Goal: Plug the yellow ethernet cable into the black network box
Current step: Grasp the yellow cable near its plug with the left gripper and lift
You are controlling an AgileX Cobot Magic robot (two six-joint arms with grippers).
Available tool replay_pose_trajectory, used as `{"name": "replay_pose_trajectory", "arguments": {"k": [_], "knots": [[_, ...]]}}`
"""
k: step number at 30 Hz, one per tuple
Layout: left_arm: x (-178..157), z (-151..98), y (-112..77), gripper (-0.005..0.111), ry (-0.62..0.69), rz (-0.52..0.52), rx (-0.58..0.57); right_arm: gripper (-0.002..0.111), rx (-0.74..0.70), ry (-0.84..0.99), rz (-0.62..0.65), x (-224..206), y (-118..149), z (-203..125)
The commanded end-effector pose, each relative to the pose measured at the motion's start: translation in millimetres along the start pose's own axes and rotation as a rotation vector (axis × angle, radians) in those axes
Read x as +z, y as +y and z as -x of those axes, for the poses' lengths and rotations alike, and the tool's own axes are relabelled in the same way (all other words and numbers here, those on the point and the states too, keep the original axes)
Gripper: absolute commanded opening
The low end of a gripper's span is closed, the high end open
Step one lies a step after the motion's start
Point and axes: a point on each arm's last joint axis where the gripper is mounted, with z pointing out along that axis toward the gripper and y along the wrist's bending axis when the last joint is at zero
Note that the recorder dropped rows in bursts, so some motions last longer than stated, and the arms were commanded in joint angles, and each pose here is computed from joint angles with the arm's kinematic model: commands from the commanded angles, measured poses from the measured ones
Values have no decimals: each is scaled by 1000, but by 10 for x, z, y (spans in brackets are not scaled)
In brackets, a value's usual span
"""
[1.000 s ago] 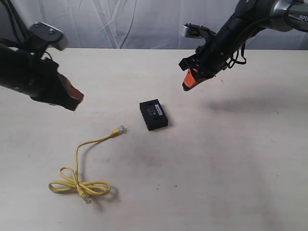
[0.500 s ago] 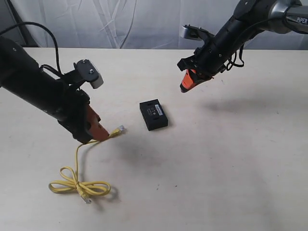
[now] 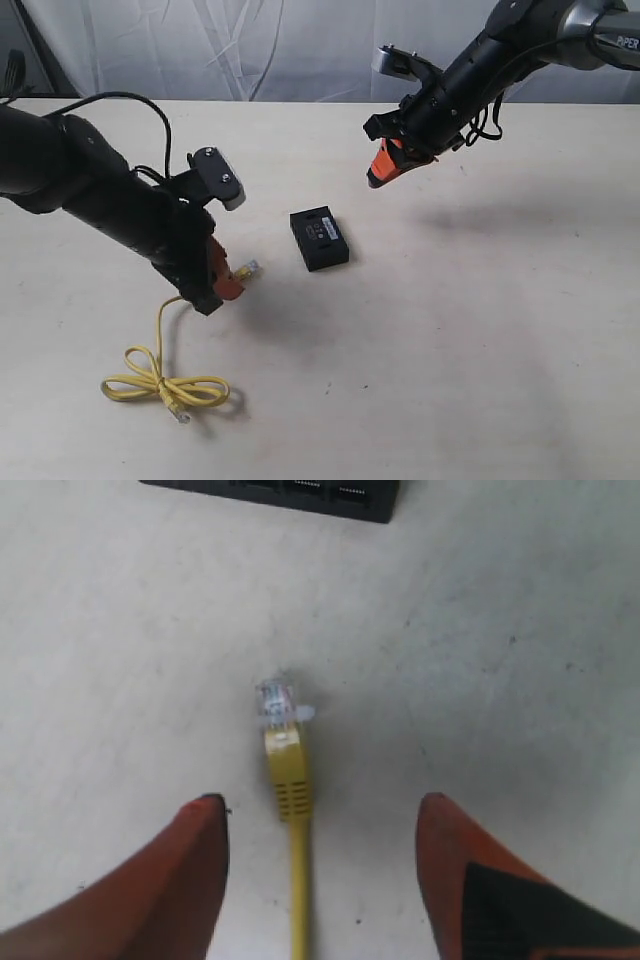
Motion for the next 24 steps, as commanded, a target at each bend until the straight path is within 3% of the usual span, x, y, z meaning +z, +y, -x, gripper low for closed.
{"name": "replay_pose_trajectory", "arguments": {"k": [1,16,18,22,24], "knots": [[91,6,32,54,3,28,-3,-1,-6,-13,-1,-28,1,18],[283,-48,21,49,40,46,15,-1,-6,-15,-2,-28,0,20],[308,-56,4,40,52,40,38,-1,-6,-15,-2,-28,0,20],[307,-77,-2,0,73,28,81,-1,-8,-15,-2,-28,0,19],[270,-67,2,0,79,37,120,-1,-8,-15,-2,-28,0,19]]}}
